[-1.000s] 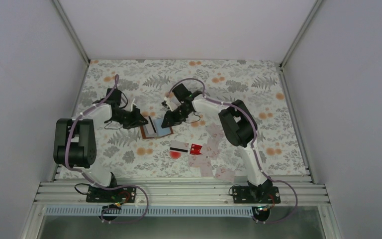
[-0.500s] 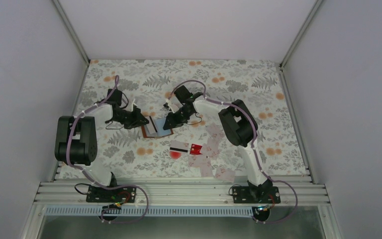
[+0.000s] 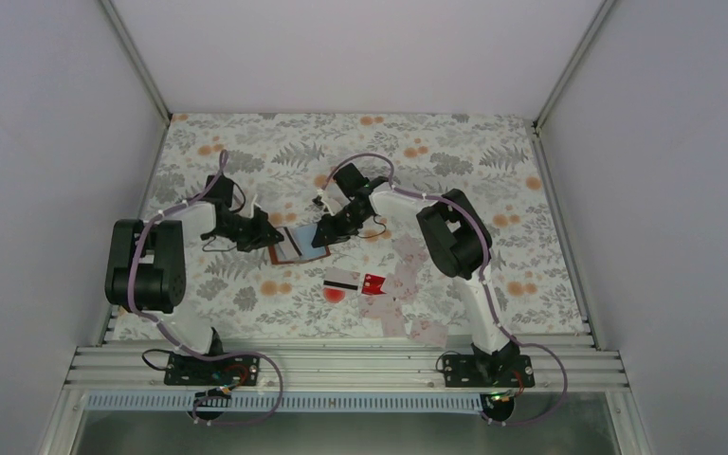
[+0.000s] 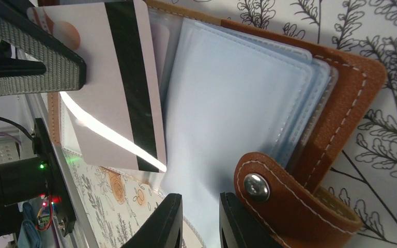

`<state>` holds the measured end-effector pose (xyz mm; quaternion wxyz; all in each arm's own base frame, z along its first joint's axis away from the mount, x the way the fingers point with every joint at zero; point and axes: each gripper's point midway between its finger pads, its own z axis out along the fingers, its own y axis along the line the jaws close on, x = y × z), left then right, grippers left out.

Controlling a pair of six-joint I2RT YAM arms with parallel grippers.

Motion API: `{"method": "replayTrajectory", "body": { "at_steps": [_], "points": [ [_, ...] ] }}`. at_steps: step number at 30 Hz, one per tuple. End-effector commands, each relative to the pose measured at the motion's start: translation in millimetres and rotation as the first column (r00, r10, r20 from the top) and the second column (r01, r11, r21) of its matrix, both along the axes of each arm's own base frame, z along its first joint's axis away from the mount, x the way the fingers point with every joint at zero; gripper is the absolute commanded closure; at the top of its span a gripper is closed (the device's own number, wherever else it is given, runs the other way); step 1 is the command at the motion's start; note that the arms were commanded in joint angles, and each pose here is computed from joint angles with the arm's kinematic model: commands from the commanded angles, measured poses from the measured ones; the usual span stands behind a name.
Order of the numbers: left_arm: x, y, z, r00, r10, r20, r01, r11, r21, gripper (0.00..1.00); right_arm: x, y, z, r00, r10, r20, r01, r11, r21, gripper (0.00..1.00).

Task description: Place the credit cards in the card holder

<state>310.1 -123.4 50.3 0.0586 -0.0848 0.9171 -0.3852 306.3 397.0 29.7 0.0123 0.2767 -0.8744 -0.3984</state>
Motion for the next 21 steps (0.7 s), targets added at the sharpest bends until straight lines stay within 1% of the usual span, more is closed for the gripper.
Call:
{"method": "replayTrajectory", "body": {
  "at_steps": [1,21],
  "points": [
    [-5,2,-12,1.000,0.007,-0.027,-0.007,1.000,0.013,0.98,0,-5,-10,1.000,-0.001,-0.009,0.001,1.000,-0.006,0.81],
    [-8,-10,-23,0.996,-0.065,-0.061,0.067,0.997,0.029,0.98,-3,-7,-12,1.000,-0.006,-0.018,0.006,1.000,-0.007,0.81]
  ]
}}
